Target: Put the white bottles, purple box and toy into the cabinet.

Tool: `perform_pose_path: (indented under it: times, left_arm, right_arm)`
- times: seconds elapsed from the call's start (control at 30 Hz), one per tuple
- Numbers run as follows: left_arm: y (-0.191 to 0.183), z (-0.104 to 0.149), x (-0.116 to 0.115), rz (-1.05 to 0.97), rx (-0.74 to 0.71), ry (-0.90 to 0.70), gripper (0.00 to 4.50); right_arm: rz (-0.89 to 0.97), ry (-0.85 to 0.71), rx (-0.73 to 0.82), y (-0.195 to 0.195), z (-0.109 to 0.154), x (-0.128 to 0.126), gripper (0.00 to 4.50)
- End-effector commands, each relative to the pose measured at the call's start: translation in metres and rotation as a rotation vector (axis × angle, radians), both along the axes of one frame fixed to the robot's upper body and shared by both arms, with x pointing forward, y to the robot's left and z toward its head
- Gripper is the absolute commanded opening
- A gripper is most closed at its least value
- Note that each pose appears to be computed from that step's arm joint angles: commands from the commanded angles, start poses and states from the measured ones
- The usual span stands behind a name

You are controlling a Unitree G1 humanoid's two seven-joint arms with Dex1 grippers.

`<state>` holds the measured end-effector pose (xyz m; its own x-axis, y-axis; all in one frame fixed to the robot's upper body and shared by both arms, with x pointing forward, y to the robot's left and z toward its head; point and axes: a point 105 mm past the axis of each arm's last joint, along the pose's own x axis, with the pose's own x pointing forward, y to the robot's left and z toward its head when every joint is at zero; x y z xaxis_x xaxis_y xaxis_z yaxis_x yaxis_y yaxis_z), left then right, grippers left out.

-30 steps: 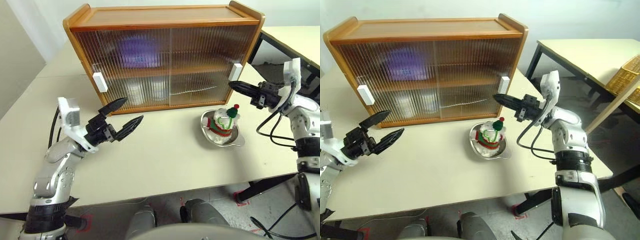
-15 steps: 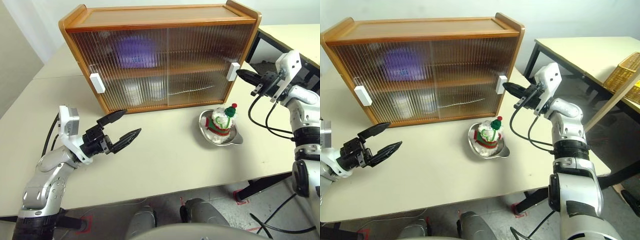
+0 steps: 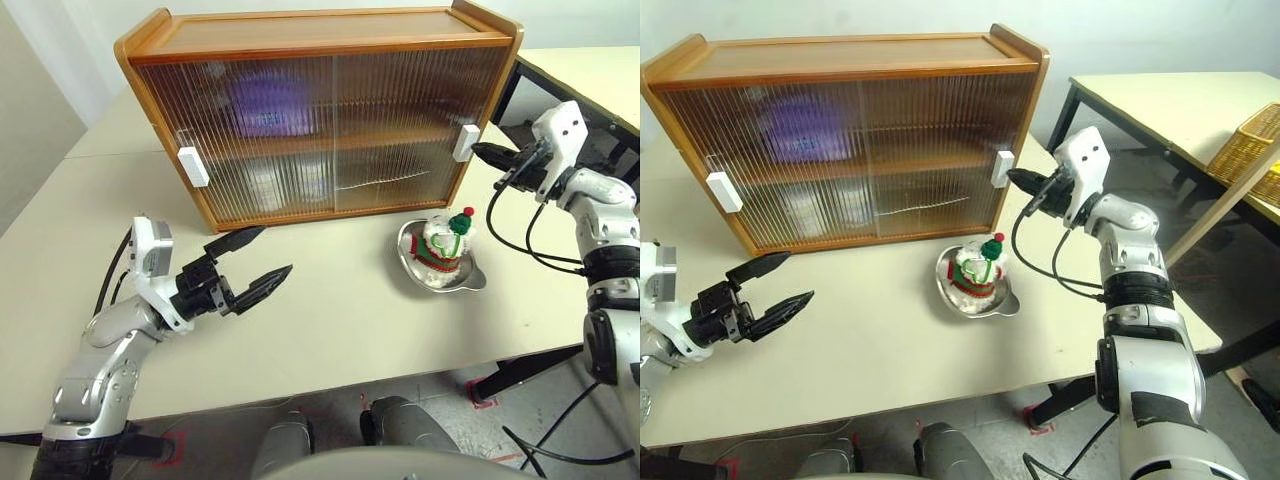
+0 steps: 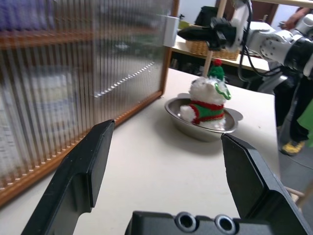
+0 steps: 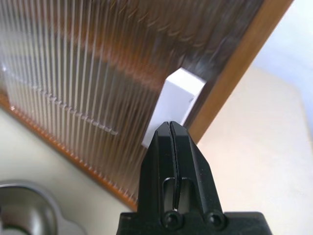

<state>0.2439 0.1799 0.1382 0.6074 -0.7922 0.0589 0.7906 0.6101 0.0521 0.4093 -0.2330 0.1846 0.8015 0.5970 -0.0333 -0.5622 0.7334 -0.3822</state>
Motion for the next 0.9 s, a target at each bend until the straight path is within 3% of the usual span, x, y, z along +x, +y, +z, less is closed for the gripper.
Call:
perform_pose_path:
  times: [0.03, 0.23, 0.9]
  left_arm:
    - [-0.002, -0.004, -0.004, -0.012, 0.024, 0.013, 4.50]
    - [0.002, -0.006, -0.005, 0.003, 0.034, 0.021, 4.50]
    - [0.007, -0.013, -0.005, 0.030, 0.074, 0.046, 4.50]
  right_arm:
    - [-0.091, 0.003, -0.056, -0.016, -0.001, 0.004, 0.02]
    - [-0.112, 0.002, -0.051, -0.020, 0.001, 0.007, 0.02]
    - [0.098, 0.041, 0.044, 0.049, 0.003, 0.010, 0.02]
